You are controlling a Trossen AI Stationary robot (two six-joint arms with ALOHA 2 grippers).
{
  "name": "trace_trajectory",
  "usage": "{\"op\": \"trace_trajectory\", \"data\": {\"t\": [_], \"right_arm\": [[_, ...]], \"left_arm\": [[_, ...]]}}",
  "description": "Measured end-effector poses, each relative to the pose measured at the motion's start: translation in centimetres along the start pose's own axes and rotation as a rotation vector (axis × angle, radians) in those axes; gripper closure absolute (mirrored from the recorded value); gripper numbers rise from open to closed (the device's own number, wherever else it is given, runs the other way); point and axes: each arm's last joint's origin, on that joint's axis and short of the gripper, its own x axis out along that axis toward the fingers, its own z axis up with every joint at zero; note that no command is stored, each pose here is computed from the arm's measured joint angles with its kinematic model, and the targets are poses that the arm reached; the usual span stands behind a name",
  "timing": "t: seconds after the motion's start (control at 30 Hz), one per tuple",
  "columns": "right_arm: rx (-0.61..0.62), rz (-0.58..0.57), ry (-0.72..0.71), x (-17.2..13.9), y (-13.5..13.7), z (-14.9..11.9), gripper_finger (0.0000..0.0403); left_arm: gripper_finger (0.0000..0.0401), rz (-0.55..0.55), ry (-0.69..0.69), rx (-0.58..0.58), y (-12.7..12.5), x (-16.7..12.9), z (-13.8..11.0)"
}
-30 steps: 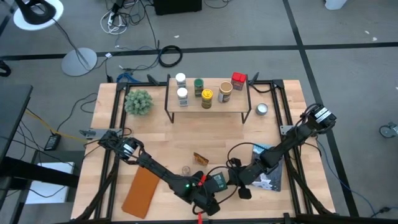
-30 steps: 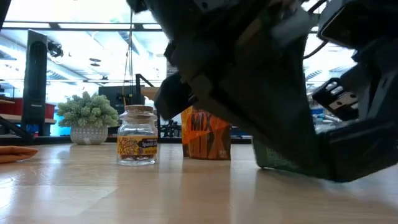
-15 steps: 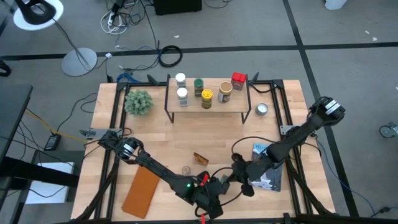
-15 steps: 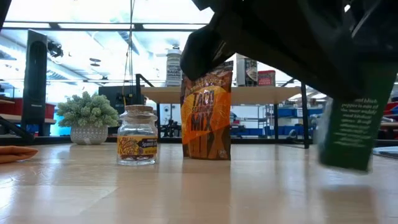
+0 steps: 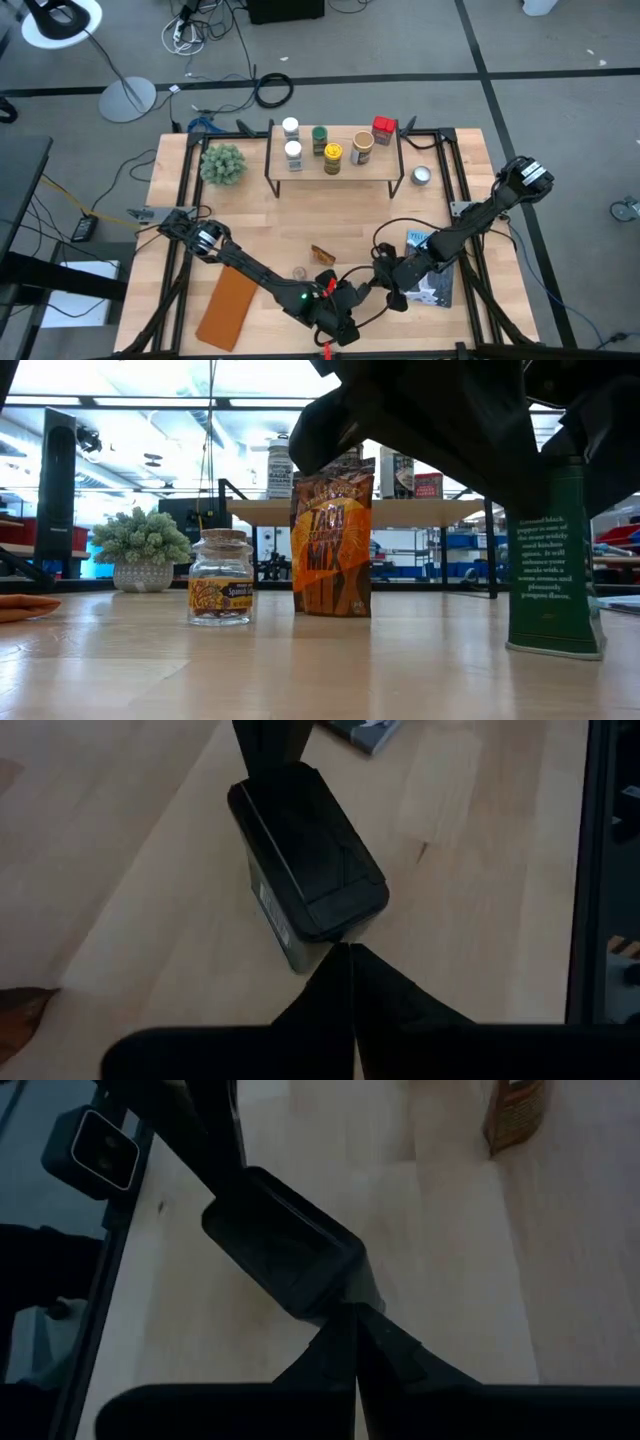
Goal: Shelf spices
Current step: Put the black seasoning can on the shelf
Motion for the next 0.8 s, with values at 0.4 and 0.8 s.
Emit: {"op": "trace_trajectory", "data": {"t": [0.4, 0.8], "right_arm": [[-0.053, -0.033, 0.056, -1.1, -0.4, -0.3, 0.0403], [-0.086, 0.027, 0.026, -4.7, 0.3, 0.0, 0.0402]], "left_arm": [[0.0401, 0.044, 0.043, 0.020, 0.6, 0.1, -0.3], [0.0401, 0.154, 0.004, 0.053, 1.2, 0.0, -0.5]]}}
